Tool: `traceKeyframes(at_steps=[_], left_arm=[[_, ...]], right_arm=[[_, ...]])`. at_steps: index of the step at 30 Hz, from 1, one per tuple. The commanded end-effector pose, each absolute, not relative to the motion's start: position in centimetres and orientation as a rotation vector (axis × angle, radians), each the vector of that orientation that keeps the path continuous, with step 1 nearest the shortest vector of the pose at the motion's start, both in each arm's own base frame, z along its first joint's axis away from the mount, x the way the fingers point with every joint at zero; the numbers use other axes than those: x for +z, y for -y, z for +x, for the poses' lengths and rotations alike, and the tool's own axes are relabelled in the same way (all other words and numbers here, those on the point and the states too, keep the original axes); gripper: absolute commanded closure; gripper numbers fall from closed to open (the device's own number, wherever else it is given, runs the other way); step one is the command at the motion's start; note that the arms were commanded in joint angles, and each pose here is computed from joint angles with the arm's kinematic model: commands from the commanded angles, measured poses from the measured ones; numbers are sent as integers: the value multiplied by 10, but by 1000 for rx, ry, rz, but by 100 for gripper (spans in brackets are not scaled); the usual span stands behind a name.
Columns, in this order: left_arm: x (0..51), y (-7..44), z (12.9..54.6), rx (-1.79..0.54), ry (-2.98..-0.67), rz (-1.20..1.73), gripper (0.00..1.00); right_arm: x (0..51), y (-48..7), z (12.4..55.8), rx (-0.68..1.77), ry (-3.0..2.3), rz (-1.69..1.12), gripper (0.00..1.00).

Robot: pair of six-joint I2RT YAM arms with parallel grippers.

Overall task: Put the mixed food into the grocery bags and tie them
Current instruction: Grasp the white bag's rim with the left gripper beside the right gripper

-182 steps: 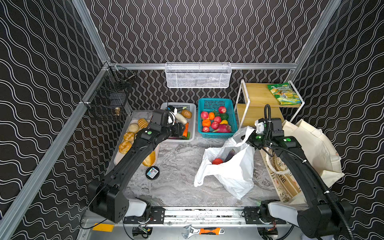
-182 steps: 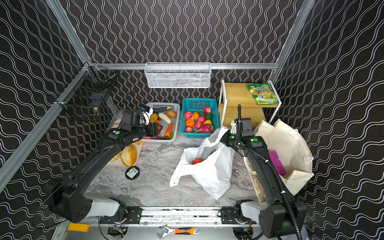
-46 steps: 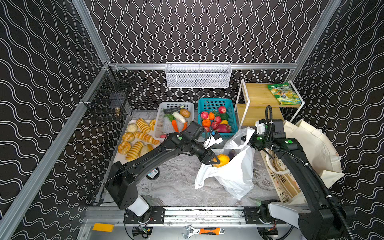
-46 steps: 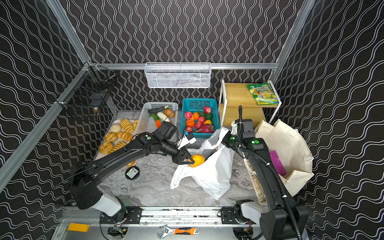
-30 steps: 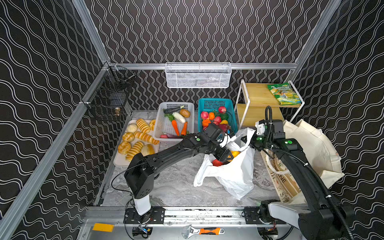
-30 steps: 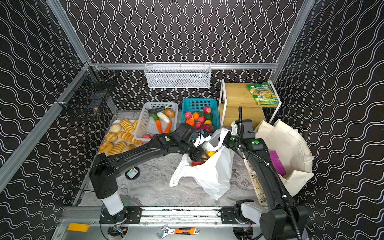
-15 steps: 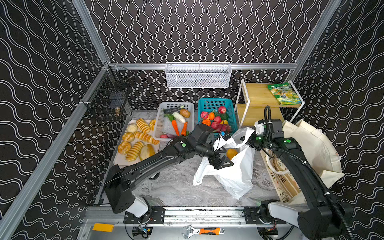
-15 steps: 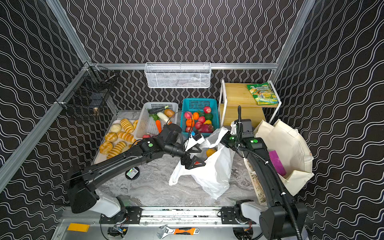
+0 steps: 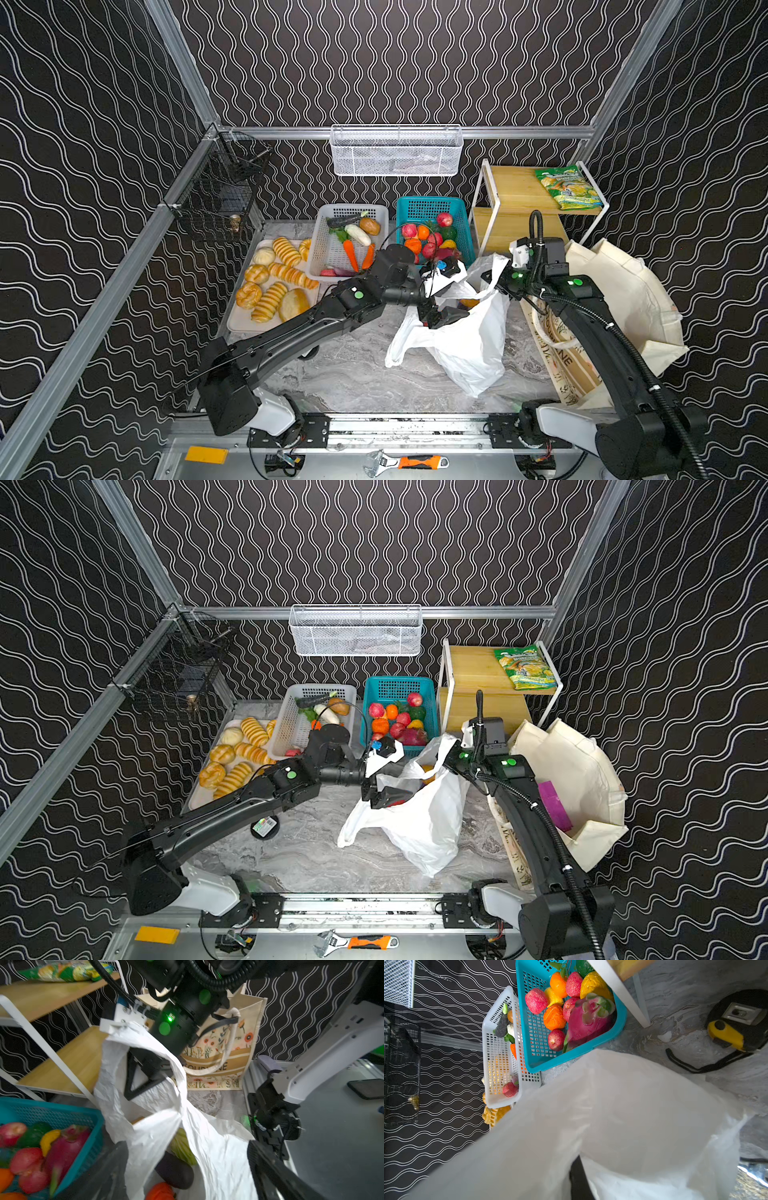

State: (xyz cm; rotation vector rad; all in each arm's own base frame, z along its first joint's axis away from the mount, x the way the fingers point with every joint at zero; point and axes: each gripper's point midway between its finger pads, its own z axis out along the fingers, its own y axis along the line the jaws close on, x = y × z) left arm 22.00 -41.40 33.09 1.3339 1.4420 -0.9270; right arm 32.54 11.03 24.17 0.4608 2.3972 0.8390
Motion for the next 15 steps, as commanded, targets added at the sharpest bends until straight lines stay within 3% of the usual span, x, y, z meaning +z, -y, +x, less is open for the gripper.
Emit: traceKeyframes(at_steps=[1, 10, 15], left_arm=[[342, 426, 227, -883, -1351, 1360, 7], [320, 457, 218, -887, -1392, 1543, 14], [307, 462, 231, -804, -1470, 1529, 24]], right_arm=[[246, -111, 327, 850, -2375, 450, 100], [245, -112, 324, 854, -2375, 440, 100], [246, -112, 322, 855, -2370, 429, 100]])
